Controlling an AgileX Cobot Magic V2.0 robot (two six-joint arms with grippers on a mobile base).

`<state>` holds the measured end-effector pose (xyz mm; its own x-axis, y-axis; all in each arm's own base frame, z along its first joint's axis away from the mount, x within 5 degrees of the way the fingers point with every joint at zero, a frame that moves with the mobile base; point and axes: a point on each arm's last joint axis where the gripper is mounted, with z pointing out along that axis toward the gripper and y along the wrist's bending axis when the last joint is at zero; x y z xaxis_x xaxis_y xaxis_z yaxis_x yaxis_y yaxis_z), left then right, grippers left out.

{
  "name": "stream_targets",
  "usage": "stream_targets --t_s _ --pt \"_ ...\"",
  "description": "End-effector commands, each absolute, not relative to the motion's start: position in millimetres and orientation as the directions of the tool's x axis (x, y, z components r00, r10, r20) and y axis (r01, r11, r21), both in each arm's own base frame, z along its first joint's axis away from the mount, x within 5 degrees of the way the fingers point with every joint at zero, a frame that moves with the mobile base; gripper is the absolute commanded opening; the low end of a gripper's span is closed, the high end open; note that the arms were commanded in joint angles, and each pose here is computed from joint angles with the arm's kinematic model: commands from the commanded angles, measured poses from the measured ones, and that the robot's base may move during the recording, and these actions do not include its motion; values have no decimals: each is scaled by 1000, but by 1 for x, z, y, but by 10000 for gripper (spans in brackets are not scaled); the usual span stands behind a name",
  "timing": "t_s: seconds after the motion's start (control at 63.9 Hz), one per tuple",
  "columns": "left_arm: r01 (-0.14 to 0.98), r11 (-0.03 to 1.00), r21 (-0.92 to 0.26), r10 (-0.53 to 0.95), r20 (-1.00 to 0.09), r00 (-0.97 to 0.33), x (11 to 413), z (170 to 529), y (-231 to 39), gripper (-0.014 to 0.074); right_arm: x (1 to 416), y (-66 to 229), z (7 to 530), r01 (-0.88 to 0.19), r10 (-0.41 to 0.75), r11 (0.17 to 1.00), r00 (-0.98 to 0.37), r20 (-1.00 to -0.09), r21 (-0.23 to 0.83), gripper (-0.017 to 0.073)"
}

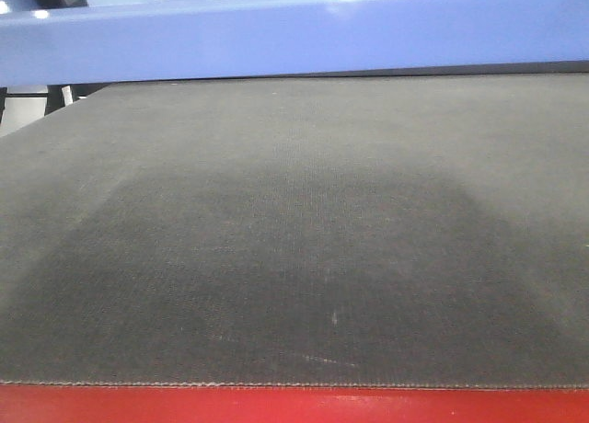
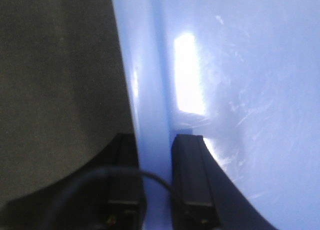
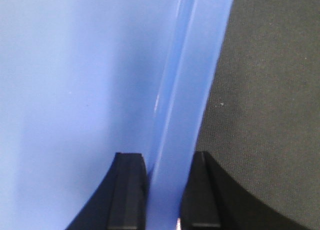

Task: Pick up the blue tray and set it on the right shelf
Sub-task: 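Hold the lifted tray steady with both grippers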

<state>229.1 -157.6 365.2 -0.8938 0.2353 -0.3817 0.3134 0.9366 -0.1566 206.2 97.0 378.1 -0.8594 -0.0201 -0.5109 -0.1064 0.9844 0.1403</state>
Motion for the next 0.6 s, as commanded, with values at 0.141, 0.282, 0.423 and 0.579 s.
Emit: stream_targets --t_s 0.141,0.282,0.423,0.579 --pt "371 913 -171 270 -428 -862 219 381 -159 -48 205 100 399 -169 -16 968 -782 -623 187 57" --pt "371 913 -171 270 -428 -862 219 381 -159 -48 205 100 399 -169 -16 968 -782 -623 187 57" --pt "371 913 -171 270 -428 -862 219 381 -159 -48 205 100 399 -169 -16 968 -782 -623 187 57" --pt "371 913 -171 270 -428 -862 219 381 -159 -48 205 100 399 -169 -16 968 -782 -623 187 57"
